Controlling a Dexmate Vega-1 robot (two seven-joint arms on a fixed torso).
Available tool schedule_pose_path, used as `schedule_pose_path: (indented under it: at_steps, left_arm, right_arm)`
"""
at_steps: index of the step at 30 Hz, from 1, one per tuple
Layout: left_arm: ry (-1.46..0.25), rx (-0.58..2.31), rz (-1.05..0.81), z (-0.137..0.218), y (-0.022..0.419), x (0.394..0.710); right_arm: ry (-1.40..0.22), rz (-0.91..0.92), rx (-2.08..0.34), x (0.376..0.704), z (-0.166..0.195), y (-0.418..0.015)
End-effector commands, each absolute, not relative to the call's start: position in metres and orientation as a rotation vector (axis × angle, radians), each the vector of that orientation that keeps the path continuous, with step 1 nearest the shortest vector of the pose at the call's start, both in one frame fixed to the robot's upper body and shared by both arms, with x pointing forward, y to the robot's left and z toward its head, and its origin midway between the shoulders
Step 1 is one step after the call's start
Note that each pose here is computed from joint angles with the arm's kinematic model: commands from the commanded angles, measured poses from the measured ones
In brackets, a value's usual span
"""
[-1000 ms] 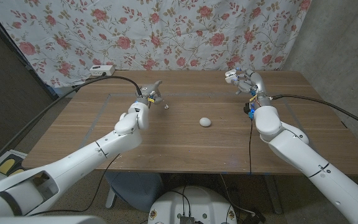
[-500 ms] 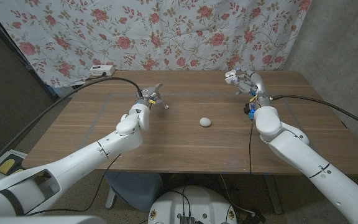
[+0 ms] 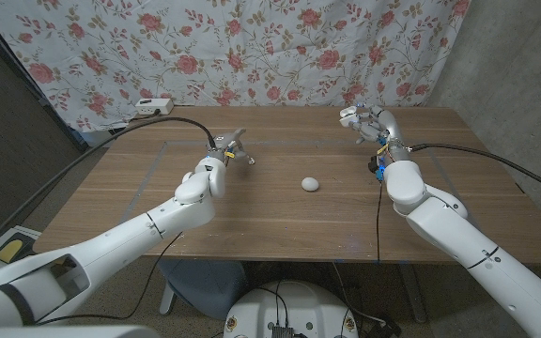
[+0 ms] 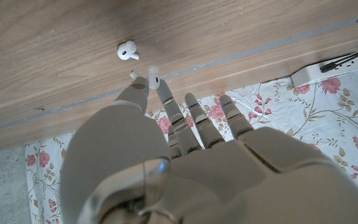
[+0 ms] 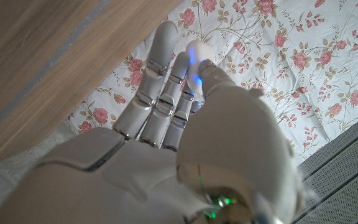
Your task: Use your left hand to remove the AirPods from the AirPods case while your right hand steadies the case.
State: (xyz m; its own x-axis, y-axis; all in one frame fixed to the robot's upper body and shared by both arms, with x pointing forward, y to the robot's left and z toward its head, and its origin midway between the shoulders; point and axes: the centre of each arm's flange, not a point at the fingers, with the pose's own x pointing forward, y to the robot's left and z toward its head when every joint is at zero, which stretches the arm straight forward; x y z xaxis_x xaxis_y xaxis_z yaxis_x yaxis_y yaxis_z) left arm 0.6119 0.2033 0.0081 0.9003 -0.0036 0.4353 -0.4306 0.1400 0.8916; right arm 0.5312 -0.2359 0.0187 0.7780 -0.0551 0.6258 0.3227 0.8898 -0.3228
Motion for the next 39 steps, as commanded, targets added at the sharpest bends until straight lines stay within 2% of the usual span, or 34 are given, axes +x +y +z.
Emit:
schedule_pose_path:
  at_steps: [1,26,39]
  left_arm:
    - [-0.363,1.408,0.309,0.008,0.206,0.613]
    - [-0.412,1.372,0.314,0.015,0.211,0.605]
    - [-0.537,1.268,0.284,0.029,0.214,0.59]
  right_arm:
    - [-0.645,-0.209,-0.427,0.532,0.016,-0.234]
    - [-0.645,-0.221,-0.428,0.533,0.016,-0.23]
    - [-0.639,-0.21,-0.415,0.528,0.015,-0.228]
